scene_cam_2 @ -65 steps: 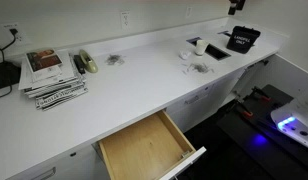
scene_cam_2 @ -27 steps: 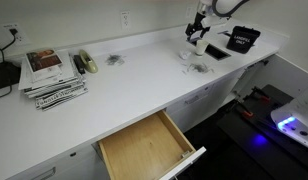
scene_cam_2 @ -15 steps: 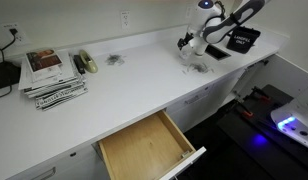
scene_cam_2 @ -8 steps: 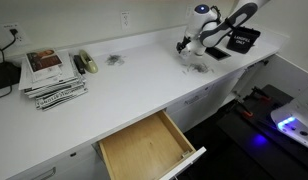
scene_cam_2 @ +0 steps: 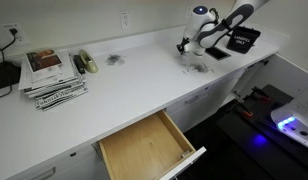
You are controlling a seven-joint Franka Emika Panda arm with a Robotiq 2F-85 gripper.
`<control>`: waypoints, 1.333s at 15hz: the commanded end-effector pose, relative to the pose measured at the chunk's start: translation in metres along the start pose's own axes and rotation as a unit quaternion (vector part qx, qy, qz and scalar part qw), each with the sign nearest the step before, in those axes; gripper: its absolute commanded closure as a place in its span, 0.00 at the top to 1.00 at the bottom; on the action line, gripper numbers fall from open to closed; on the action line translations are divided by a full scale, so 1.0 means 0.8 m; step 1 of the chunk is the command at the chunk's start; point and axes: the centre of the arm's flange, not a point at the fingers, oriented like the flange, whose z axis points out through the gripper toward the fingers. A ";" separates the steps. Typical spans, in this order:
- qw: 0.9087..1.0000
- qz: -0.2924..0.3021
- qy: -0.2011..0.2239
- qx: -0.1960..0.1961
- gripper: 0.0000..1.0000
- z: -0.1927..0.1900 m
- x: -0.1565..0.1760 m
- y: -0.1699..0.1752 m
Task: Pick up the trash paper, put it in the drawer and close it
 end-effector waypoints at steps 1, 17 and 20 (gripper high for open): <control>1.000 -0.002 0.003 0.008 0.00 -0.002 0.007 -0.009; 0.944 -0.299 0.090 0.107 0.02 -0.245 -0.099 -0.093; 0.940 -0.311 0.095 0.108 0.02 -0.244 -0.109 -0.121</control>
